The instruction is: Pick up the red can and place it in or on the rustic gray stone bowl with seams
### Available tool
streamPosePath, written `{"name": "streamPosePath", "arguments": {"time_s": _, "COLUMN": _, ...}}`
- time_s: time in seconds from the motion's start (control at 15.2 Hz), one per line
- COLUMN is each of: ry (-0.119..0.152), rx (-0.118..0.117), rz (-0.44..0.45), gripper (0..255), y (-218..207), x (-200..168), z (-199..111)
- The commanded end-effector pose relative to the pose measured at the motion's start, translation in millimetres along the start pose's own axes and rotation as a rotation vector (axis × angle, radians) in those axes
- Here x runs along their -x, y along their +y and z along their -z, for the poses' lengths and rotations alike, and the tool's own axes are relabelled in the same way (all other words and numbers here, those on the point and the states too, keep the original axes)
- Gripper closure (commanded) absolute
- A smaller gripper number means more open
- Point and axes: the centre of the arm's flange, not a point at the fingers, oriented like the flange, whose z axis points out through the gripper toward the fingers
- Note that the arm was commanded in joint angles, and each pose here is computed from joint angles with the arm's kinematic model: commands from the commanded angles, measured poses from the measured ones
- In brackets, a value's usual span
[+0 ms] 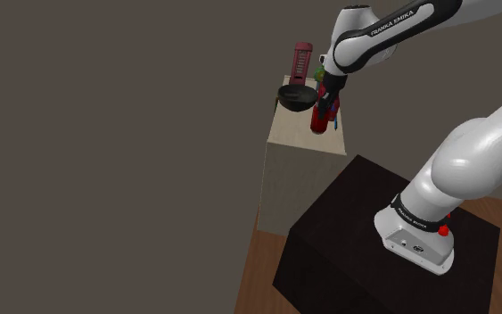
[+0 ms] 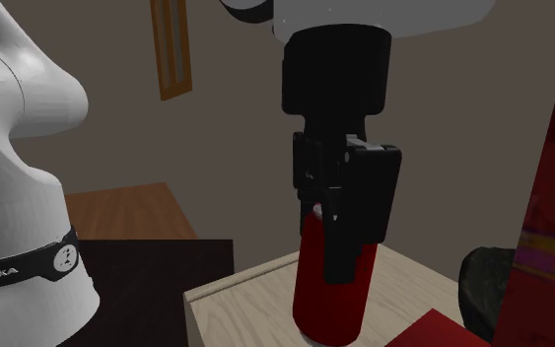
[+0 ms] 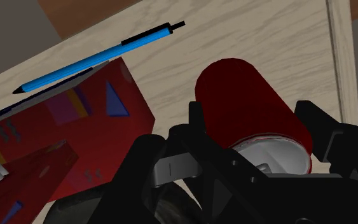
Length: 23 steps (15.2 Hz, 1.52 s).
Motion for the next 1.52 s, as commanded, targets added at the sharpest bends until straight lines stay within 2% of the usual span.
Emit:
{"name": "streamPosePath", "arguments": {"time_s": 0.0, "ry": 0.000, "rx": 0.000, "rz": 0.000, "gripper": 255, "y": 0, "x": 0, "z": 0}}
{"name": "streamPosePath", "arguments": {"time_s": 1.45, "ry": 0.000, "rx": 0.000, "rz": 0.000, "gripper": 255, "y": 1, "x": 1, "z": 116}}
